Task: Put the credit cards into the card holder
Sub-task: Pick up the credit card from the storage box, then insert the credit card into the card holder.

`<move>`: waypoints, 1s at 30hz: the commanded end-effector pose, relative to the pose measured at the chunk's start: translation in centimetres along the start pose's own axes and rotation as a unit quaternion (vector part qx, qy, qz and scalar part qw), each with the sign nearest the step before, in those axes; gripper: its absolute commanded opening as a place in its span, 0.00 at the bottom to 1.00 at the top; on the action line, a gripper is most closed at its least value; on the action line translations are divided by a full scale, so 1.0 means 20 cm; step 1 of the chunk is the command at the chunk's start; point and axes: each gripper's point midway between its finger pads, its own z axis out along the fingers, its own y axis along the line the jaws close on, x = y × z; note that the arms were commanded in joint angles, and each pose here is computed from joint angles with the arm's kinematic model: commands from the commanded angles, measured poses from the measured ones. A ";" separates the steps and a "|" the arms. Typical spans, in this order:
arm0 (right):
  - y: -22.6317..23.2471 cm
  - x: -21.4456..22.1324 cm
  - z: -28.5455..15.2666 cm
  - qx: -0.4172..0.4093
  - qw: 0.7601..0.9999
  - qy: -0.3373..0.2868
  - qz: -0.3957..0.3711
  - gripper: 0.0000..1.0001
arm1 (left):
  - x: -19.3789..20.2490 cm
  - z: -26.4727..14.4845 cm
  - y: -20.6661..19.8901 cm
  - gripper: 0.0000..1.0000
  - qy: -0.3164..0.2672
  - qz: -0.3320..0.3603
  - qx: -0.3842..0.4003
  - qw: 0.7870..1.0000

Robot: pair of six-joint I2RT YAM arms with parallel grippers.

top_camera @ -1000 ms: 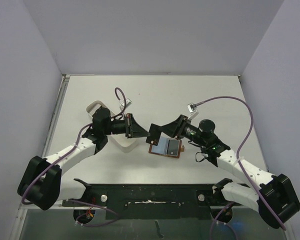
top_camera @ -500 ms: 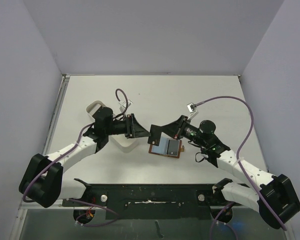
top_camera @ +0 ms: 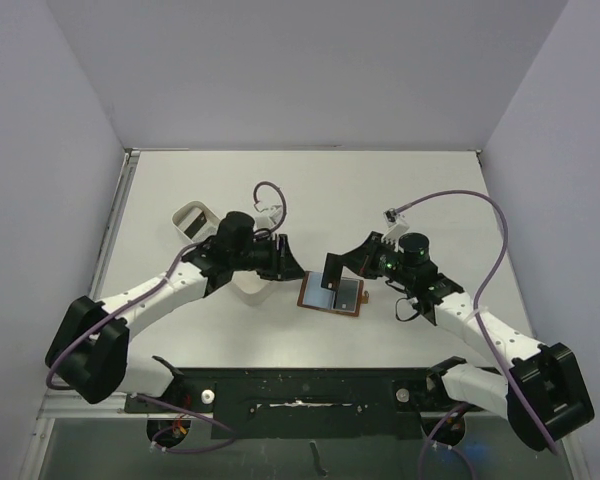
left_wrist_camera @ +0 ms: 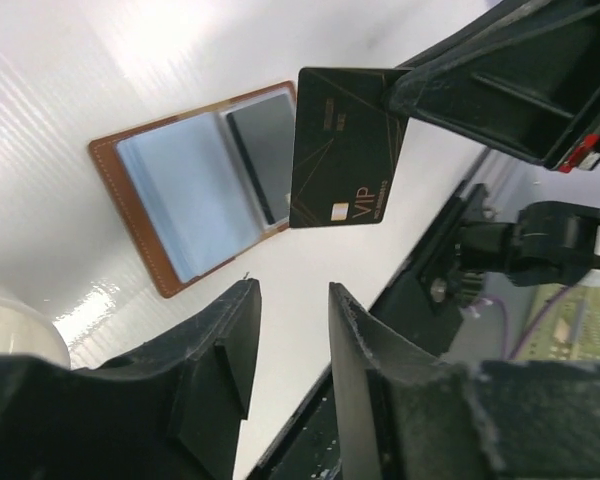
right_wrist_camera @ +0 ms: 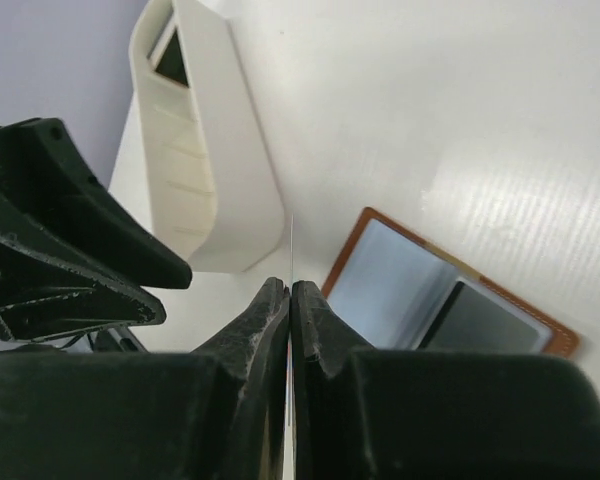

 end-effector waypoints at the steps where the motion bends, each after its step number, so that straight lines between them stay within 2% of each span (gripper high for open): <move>1: -0.05 -0.07 0.03 0.011 1.000 -0.006 -0.014 0.00 | -0.06 0.07 0.04 0.28 -0.004 0.066 -0.071 0.995; 4: -0.11 -0.05 0.05 0.021 1.000 -0.003 -0.002 0.00 | -0.04 0.13 0.05 0.19 0.006 0.087 -0.089 0.992; 8: -0.17 0.00 0.09 0.026 1.000 0.008 0.013 0.00 | -0.01 0.19 0.11 0.00 0.013 0.113 -0.126 0.986; 15: -0.28 0.02 0.10 0.044 0.998 0.005 0.035 0.00 | 0.08 0.27 0.22 0.00 0.037 0.134 -0.178 0.974; 30: -0.39 0.09 0.12 0.052 0.996 0.011 0.069 0.00 | 0.28 0.38 0.39 0.00 0.090 0.149 -0.225 0.959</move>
